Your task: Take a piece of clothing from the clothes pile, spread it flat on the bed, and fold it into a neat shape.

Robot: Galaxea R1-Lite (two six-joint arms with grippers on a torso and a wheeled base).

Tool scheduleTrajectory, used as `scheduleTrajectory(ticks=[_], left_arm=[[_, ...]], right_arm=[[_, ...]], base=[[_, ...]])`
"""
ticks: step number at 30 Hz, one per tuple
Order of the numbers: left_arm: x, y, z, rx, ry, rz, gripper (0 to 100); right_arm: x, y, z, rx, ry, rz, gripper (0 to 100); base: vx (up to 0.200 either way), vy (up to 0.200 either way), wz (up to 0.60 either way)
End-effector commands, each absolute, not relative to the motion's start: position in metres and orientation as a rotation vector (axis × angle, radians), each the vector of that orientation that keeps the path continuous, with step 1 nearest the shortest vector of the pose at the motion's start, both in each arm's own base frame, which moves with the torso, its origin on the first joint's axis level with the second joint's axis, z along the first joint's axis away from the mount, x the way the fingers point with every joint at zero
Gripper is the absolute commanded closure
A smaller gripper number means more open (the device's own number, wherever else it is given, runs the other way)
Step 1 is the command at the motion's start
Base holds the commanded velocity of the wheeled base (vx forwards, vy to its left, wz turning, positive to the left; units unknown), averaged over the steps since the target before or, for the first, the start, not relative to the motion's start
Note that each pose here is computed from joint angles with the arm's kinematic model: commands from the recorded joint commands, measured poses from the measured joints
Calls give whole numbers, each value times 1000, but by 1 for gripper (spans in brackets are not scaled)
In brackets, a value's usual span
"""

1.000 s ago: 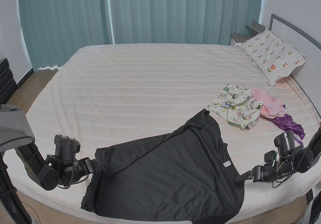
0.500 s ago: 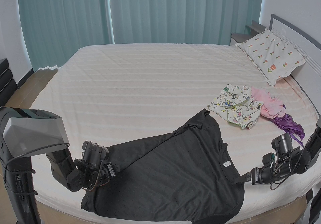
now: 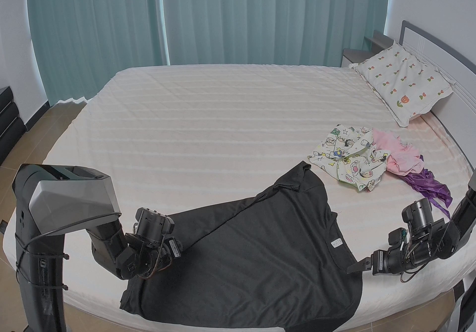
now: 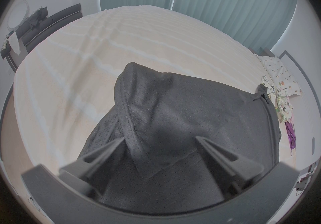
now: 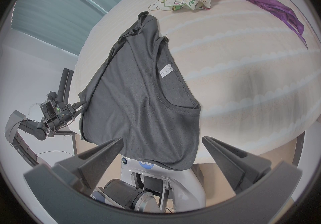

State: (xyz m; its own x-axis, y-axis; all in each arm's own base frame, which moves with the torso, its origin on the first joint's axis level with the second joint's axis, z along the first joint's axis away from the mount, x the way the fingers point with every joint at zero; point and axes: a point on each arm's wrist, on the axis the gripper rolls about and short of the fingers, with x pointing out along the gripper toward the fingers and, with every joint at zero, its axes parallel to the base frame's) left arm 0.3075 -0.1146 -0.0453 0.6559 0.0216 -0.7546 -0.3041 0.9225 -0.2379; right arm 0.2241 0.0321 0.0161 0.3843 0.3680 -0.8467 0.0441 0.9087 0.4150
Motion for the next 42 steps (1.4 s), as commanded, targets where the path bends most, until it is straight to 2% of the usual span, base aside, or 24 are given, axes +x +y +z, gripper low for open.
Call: scheduleTrajectory(ticks=[1,10,23,32,42], left_arm=[[306,-114,-47,-352,838,206,100],[320,-108,-15,-453,722,226,100],[401,-58,30,-605,427,314,100],[462,-42,13,-620,392,357,100],[497,-32,-9,-607,400,410,100]], right_arm=[[224,32,15,404,1170,212,0],[223,34,14,396,1177,220,0],[222,35,14,391,1180,222,0],[221,37,13,387,1186,230,0],[222,37,12,387,1190,229,0]], base=[[0,0,0],[0,0,0],[0,0,0],[0,0,0],[0,0,0]])
